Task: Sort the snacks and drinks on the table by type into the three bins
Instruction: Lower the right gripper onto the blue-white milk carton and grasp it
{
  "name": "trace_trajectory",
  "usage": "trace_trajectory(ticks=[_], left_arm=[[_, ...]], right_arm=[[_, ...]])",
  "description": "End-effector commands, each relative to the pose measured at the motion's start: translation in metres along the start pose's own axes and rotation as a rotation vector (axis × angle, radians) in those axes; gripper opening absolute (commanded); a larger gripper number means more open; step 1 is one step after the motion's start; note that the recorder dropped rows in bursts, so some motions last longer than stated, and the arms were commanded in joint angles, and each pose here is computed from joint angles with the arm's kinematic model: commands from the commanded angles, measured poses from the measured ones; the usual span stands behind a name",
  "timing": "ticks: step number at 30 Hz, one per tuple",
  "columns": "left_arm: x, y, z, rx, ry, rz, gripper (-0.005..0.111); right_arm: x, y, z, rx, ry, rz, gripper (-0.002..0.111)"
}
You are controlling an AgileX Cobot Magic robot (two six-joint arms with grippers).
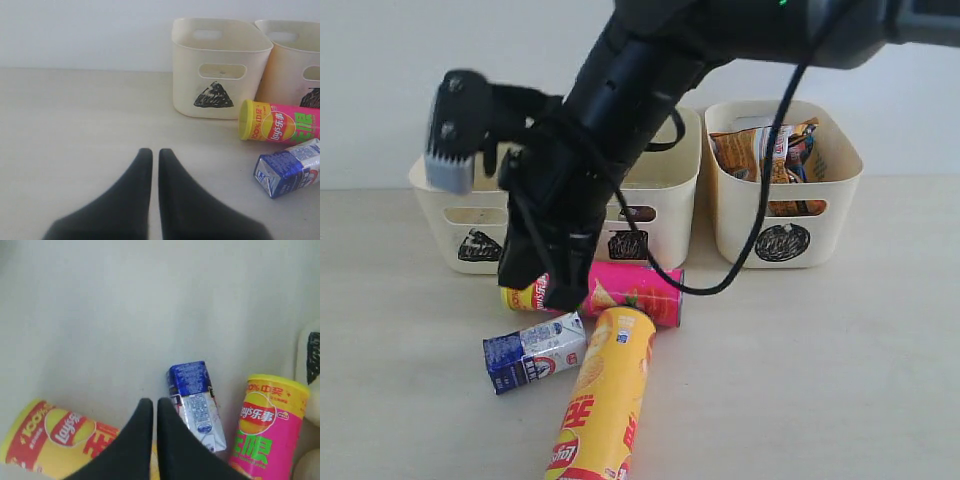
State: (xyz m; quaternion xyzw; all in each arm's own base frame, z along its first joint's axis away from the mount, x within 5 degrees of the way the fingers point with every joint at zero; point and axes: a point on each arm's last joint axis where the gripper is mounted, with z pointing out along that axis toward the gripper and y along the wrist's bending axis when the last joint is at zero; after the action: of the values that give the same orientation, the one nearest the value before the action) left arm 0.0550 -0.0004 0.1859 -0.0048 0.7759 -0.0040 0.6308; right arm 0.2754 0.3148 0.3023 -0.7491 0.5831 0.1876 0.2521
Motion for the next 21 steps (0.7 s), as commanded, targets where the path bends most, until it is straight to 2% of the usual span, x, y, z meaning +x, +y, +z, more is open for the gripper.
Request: trace_trajectory(ticks=[1, 6, 9, 11, 13, 14, 16, 18, 21], left_arm=[[-0.002, 0.0, -0.001, -0.005, -0.015, -0.006, 0.004], [-0.002, 0.0, -0.001, -0.005, -0.015, -0.006, 0.004], [-0.002, 0.0, -0.001, -0.005, -0.015, -0.006, 0.004], [-0.002, 0.0, -0.001, -0.005, -0.015, -0.006, 0.004], [-0.002, 0.0, -0.001, -0.005, -0.015, -0.006, 0.004], [-0.002, 0.0, -0.001, -0.005, -0.015, -0.006, 0.004], [-0.002, 0.0, -0.001, -0.005, -0.015, -0.006, 0.004], [-0.002, 0.0, -0.001, -0.005, -0.015, -0.006, 0.004], [-0.002, 0.0, -0.001, -0.005, -0.015, -0.006, 0.004]], right_arm=[[0.001, 0.001, 0.026, -0.083, 0.238, -0.104, 0.0], [-0.012, -0.033, 0.067, -0.058, 0.194, -0.095, 0.0], [-0.006, -0.035, 0.085, -0.079, 0.213, -0.088, 0.0], [0.002, -0.035, 0.101, -0.11, 0.237, -0.133, 0.012], [0.007, -0.035, 0.11, -0.129, 0.246, -0.148, 0.03], [0.009, -0.035, 0.113, -0.136, 0.249, -0.157, 0.041], [0.013, -0.035, 0.12, -0.149, 0.259, -0.157, 0.072], [0.015, -0.036, 0.125, -0.14, 0.256, -0.155, 0.082], [0.019, -0.037, 0.135, -0.139, 0.254, -0.149, 0.082]])
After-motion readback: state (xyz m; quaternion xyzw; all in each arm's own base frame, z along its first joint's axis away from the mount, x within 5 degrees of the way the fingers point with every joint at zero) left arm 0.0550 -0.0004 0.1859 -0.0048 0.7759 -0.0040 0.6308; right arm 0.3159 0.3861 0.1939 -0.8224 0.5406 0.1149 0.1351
